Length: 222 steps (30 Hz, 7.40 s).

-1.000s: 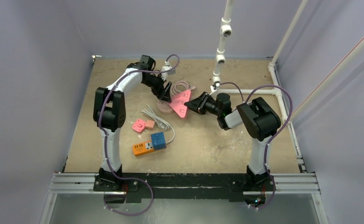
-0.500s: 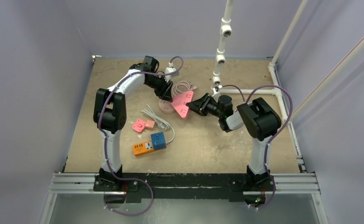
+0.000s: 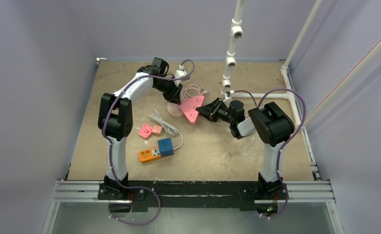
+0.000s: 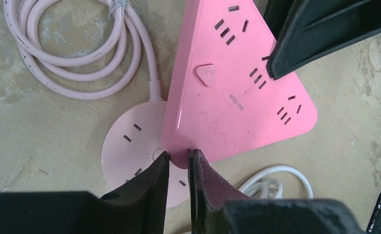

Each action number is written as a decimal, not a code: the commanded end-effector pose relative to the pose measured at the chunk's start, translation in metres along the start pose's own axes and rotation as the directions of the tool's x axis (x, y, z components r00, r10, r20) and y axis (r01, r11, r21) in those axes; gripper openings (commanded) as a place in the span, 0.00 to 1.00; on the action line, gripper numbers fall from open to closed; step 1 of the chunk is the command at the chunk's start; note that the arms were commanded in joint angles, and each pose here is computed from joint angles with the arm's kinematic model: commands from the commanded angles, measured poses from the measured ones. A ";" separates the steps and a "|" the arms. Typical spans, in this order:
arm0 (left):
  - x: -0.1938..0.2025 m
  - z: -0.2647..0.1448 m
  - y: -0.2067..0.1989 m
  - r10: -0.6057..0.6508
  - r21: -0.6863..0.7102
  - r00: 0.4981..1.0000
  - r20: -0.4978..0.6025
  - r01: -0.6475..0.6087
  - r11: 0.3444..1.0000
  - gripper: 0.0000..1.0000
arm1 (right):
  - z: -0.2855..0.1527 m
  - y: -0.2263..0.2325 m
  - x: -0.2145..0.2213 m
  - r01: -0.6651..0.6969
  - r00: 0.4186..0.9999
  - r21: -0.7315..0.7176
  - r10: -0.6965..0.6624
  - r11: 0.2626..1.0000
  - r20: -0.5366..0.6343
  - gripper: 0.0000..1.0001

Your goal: Insert the plug

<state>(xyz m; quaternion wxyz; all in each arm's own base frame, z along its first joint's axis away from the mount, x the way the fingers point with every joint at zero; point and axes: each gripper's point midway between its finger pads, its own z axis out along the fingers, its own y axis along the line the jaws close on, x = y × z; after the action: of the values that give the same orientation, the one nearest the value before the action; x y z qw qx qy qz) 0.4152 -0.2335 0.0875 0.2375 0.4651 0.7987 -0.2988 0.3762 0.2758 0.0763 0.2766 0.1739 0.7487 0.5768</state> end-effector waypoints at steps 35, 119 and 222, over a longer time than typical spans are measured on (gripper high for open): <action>0.045 0.008 -0.035 0.023 -0.045 0.977 -0.211 -0.033 0.998 0.66 | -0.019 -0.026 0.032 -0.154 0.983 0.048 0.158 0.987 -0.090 0.00; 0.095 0.002 0.001 -0.133 -0.119 0.965 -0.227 0.108 0.987 0.00 | -0.042 0.027 0.024 -0.122 0.992 -0.083 0.119 0.989 -0.040 0.00; -0.017 -0.051 0.022 -0.071 -0.180 0.996 -0.059 0.059 0.982 0.31 | -0.026 -0.034 0.019 -0.133 0.989 0.067 0.136 0.989 -0.049 0.00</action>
<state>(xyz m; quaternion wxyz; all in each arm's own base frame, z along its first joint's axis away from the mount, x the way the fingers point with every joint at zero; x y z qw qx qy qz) 0.4392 -0.1762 0.0867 0.2211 0.4257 0.8606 -0.1709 0.3448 0.2641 0.0696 0.2138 0.2044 0.7343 0.6110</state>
